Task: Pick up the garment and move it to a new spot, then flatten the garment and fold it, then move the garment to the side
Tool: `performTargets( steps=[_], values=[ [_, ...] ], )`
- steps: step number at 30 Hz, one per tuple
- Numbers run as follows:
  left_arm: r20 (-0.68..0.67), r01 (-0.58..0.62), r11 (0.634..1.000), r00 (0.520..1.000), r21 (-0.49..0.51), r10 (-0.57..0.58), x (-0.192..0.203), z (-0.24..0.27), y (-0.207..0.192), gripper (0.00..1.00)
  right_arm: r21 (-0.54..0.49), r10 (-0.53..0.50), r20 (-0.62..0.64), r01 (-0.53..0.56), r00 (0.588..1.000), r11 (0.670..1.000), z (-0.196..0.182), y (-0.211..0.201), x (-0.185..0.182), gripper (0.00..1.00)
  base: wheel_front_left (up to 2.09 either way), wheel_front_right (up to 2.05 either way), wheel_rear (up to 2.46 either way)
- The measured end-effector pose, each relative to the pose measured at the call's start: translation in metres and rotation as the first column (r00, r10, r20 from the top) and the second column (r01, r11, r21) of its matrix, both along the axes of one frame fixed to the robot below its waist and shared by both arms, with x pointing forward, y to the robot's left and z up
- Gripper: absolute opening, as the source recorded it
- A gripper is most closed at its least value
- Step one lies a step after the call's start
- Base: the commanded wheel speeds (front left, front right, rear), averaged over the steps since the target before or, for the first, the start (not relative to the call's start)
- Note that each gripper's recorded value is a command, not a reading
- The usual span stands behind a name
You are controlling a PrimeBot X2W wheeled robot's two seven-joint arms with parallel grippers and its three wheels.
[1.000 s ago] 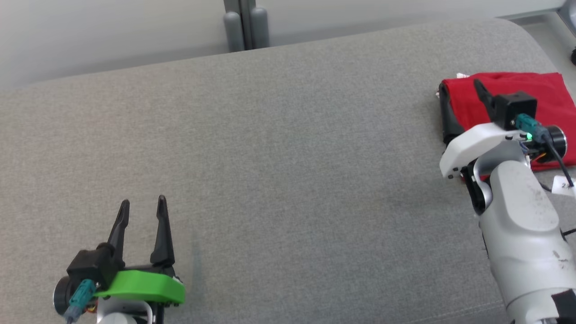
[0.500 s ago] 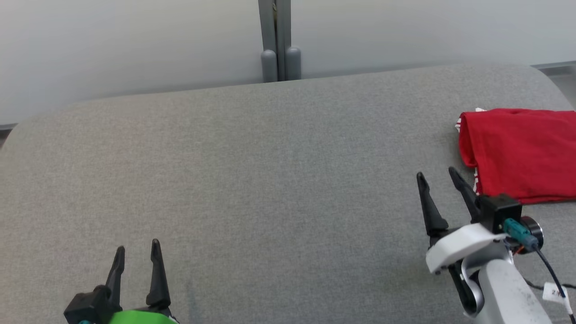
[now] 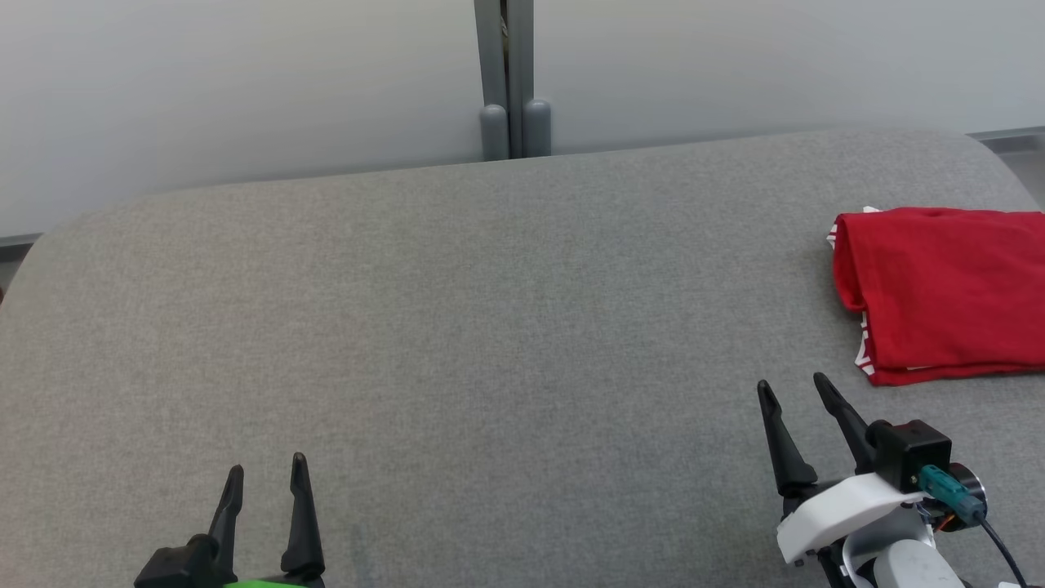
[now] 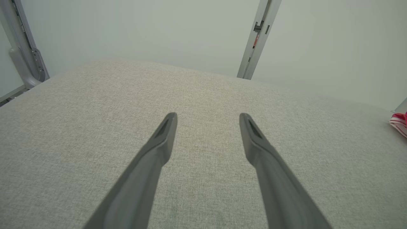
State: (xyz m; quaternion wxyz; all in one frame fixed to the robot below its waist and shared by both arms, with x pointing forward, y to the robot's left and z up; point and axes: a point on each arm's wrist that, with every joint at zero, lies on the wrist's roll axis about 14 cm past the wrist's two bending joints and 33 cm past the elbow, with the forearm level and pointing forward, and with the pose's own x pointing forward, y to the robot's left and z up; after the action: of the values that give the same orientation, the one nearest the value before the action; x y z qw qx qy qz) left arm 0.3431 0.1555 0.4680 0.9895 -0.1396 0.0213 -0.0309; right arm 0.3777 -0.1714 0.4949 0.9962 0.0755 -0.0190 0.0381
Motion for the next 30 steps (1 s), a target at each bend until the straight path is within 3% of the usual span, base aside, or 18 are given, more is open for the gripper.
performTargets(
  steps=[17, 18, 23, 30],
  values=[
    [0.002, 0.006, 1.0, 1.0, 0.0, -0.006, -0.004, 0.001, -0.003, 1.0, 0.006, 0.004, 0.022, -0.004, 1.0, 1.0, 0.007, 0.002, -0.005, 1.0, 0.0, 0.0, 0.0],
    [0.001, 0.006, 1.0, 1.0, -0.003, -0.006, -0.005, 0.0, -0.003, 0.0, 0.006, 0.004, 0.021, -0.004, 1.0, 1.0, 0.007, 0.002, -0.005, 0.0, 0.0, 0.0, 0.0],
    [-0.049, 0.007, 1.0, 0.999, -0.005, -0.007, -0.009, -0.014, -0.004, 0.0, 0.017, 0.003, -0.045, -0.002, 0.999, 1.0, -0.014, 0.003, -0.013, 0.0, 0.0, 0.0, 0.0],
    [-0.092, -0.037, 0.993, 0.995, -0.113, 0.026, -0.009, -0.019, 0.003, 0.0, 0.137, -0.028, -0.083, 0.039, 0.996, 0.99, -0.019, -0.004, -0.013, 0.0, 0.0, 0.0, 0.0]
  ],
)
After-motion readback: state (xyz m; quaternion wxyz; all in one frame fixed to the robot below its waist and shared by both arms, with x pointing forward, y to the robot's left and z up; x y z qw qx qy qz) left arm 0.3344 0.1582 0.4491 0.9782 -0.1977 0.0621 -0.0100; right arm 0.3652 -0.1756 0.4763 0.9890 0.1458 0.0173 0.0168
